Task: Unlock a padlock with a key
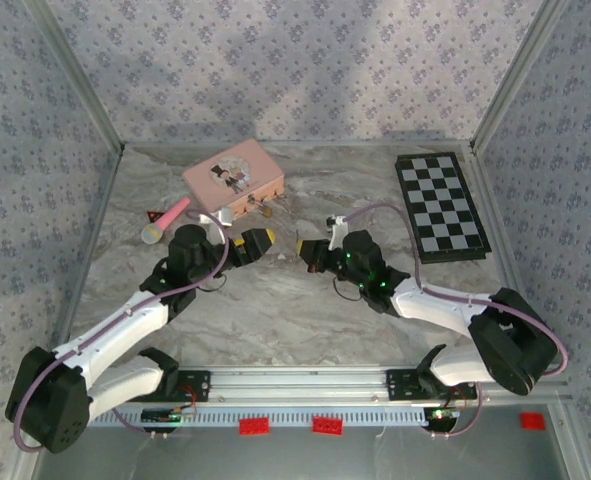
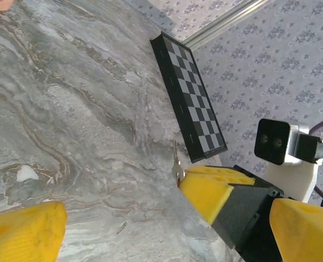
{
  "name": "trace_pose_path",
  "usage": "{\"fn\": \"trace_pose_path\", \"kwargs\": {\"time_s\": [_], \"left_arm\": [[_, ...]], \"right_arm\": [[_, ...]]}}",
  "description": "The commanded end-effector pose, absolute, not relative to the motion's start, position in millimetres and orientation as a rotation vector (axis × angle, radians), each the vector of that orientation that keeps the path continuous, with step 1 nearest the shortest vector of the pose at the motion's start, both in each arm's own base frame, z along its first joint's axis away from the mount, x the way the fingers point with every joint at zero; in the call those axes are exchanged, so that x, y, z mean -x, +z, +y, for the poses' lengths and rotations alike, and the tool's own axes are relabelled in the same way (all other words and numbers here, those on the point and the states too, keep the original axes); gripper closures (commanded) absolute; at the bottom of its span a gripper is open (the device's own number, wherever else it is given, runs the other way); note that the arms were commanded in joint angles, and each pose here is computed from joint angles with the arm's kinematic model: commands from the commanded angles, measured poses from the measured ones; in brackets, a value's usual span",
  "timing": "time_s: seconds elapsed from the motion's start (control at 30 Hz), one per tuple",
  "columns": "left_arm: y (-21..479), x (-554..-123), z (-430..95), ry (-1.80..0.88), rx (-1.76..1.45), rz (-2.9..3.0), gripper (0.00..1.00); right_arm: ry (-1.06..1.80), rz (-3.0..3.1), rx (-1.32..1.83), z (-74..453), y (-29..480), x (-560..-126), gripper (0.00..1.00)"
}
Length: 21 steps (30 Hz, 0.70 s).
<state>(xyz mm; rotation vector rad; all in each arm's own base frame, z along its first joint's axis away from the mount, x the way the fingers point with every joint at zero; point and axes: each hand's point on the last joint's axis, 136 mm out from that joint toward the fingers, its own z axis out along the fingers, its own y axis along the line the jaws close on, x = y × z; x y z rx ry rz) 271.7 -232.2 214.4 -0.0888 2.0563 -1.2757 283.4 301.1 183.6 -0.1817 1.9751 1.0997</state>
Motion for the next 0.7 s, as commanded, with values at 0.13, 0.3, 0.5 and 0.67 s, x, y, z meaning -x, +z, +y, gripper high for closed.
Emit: {"fn": "trace_pose_path", "kwargs": {"time_s": [0.13,0.3,0.5,0.67], "left_arm": [[248,-272,-240,-1.321,0.019,1.957,0.07],[248,-271,-242,-1.33,-0.004,1.958,0.1],[244,-274,-246,-1.282,-0.033,2.021,0.16],[238,-276,-252,-1.257,-0.071,2.07,0.27]], "right_arm": [[1.093,1.798,0.413,316,213,-262,1.0],[1.014,1.781,0.432,316,216,-263,1.0],[0.817,1.769,0.531,323,219,-258,1.0],[0.755,1.753,0.555,327,223,-256,1.0]]}}
